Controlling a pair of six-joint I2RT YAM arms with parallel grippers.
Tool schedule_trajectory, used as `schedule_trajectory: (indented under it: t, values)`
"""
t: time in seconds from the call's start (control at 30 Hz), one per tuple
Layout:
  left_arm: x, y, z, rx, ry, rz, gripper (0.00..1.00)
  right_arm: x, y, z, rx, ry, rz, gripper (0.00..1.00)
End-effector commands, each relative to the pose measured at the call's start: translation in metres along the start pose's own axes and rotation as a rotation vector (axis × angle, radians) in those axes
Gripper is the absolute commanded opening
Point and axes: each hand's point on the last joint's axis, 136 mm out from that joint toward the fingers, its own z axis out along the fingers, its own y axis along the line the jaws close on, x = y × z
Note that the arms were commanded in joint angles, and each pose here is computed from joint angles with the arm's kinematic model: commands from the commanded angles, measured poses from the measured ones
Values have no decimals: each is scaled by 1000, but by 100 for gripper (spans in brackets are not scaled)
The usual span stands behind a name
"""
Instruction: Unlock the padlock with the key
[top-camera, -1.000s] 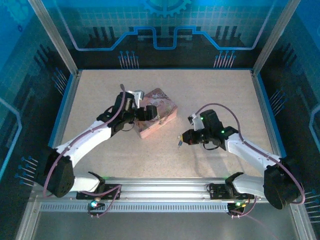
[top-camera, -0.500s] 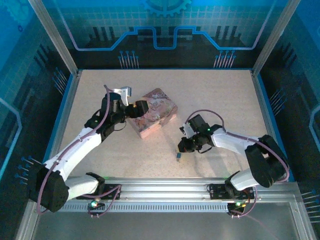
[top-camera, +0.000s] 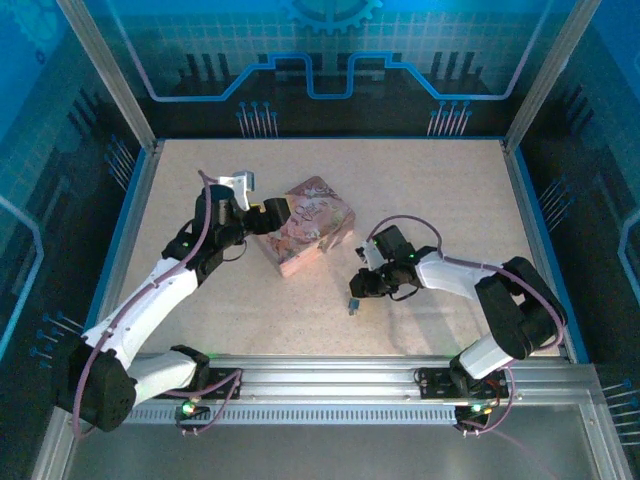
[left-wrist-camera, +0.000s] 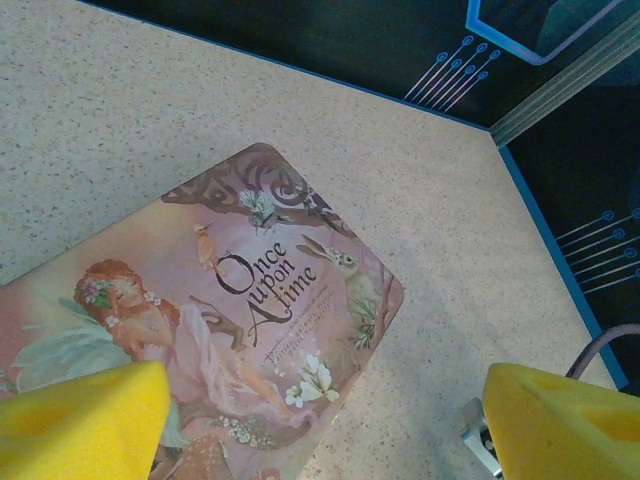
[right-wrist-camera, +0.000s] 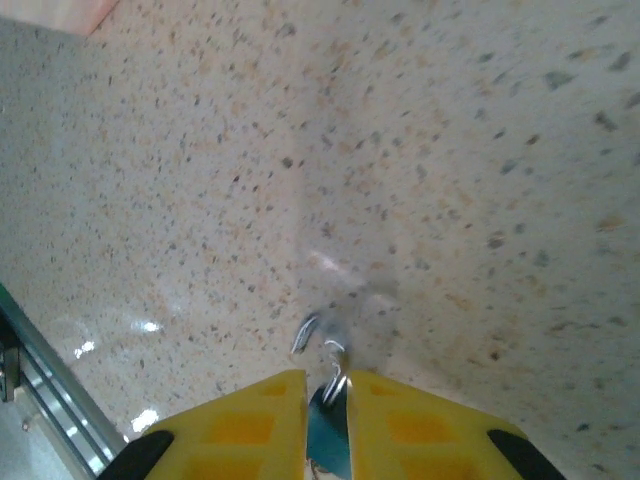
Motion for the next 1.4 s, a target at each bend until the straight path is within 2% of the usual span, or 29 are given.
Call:
schedule_trajectory:
  t: [0.0, 0.17, 0.3, 0.43, 0.5, 0.6, 0.67, 0.73, 0.83, 1.03, 1.23, 1.37]
  values:
    - [-5, 6, -7, -28, -19, -5, 83, -18, -1, -17, 24, -53, -29, 19]
    - [-14, 15, -14, -83, -45, 6, 90, -36, -1, -59, 65, -149, -60, 22]
    - [-30, 33, -27, -188, -102, 26, 98, -56, -3, -111, 155, -310, -108, 29]
    - [-46, 49, -45, -284, -192, 50, 99, -74, -12, -163, 293, -498, -160, 36]
    - [-52, 57, -57, -335, -242, 60, 99, -78, -23, -184, 373, -568, -161, 37]
    - [-58, 73, -74, -435, -304, 69, 99, -78, -40, -209, 455, -650, -146, 45]
    - [-58, 81, -82, -486, -326, 87, 99, -77, -49, -222, 486, -701, -142, 54]
    - [-58, 88, -89, -528, -343, 102, 99, -75, -59, -232, 523, -747, -138, 67]
    - [-53, 99, -92, -574, -354, 116, 99, -71, -75, -244, 581, -822, -144, 100]
    - [-38, 130, -84, -648, -358, 111, 99, -69, -100, -245, 645, -949, -212, 100]
    - [-22, 144, -65, -634, -384, 231, 99, -74, -128, -229, 648, -951, -159, 100]
    - [-9, 156, -58, -645, -388, 274, 99, -84, -138, -220, 653, -996, -172, 100]
